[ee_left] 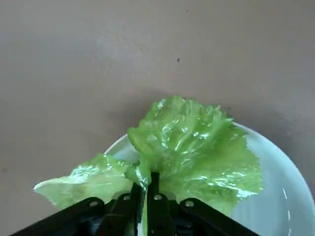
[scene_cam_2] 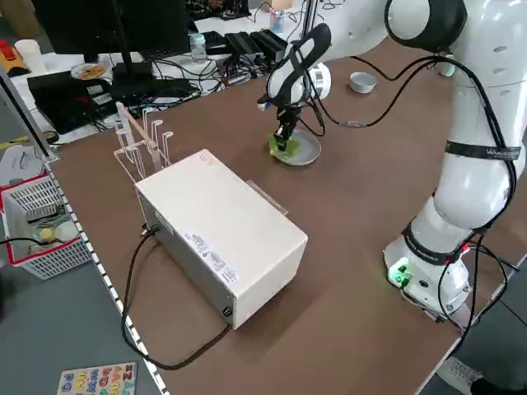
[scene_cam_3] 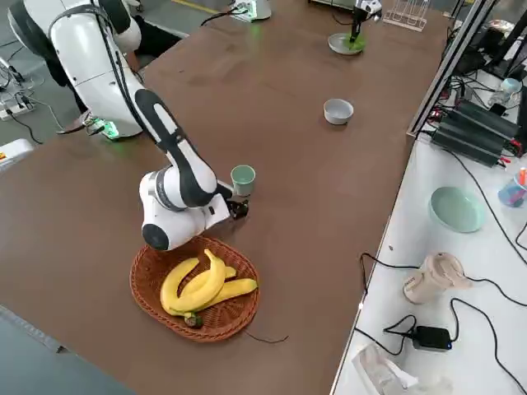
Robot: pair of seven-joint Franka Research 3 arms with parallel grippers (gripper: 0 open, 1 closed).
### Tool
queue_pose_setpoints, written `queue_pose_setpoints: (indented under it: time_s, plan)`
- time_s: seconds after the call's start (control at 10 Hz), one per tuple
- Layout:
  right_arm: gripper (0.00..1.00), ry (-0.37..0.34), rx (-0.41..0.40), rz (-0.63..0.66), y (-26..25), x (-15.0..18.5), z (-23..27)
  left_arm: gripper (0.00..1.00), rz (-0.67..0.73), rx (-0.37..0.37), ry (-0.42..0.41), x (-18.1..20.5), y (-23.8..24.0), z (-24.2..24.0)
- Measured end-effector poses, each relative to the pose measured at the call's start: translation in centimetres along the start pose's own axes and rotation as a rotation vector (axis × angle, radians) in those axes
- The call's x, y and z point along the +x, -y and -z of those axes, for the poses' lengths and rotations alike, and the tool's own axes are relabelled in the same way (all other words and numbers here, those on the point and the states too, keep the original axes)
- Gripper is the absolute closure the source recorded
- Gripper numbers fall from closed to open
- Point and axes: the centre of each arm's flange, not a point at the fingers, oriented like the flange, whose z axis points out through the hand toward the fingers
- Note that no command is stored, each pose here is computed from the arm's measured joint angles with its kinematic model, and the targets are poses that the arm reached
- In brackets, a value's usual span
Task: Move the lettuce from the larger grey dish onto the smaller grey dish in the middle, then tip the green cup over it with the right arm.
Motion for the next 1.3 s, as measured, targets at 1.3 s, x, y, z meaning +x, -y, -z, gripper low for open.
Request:
queue_pose_setpoints:
  time_s: [1.3]
  plan:
    - [0.0, -0.093, -0.011, 0.026, -0.5, 0.3, -4.4, 0.94, 0.259, -0.159, 0.075, -4.3, -24.1, 17.0]
